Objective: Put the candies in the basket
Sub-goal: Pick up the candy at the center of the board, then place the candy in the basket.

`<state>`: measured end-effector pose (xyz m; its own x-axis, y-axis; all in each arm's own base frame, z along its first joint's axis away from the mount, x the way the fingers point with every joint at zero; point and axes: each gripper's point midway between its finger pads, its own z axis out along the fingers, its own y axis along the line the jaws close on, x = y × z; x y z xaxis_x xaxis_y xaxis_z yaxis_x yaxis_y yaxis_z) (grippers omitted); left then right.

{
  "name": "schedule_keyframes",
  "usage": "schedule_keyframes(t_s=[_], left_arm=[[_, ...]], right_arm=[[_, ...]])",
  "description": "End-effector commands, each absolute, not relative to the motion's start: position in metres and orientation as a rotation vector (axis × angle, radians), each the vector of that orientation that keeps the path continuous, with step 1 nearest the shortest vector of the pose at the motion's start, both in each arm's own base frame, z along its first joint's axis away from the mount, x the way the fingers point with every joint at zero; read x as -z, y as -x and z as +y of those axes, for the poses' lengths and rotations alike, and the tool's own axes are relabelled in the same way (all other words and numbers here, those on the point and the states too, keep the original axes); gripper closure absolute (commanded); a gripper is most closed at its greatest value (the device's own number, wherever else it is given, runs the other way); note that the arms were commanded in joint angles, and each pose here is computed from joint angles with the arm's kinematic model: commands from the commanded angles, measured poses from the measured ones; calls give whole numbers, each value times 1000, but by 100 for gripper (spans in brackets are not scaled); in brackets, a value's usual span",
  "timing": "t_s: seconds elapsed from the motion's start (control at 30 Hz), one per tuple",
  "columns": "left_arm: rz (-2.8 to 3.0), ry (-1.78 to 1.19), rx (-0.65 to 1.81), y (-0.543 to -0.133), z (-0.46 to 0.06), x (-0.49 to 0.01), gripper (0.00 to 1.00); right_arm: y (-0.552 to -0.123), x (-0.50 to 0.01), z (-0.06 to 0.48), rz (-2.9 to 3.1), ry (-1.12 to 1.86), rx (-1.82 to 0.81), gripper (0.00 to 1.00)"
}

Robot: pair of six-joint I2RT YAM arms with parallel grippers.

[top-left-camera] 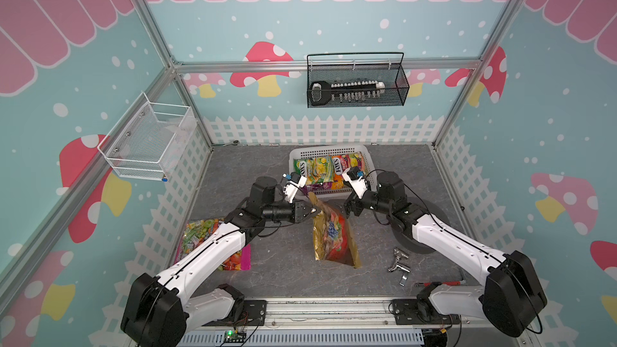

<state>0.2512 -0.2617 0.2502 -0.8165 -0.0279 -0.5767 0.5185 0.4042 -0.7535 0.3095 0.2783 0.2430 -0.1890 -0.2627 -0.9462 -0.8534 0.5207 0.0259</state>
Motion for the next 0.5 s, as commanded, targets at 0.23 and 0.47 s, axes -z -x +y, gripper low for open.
schedule_keyframes(t_s=[0.23,0.47], left_arm=[[2014,-183,1511,-274,-259,-352,100],[1970,50,1526,-296,-255,-380,100]], right_arm=[[-298,-283,268,1473,951,-621,1],[-273,-287,279,1460,971,-776,1]])
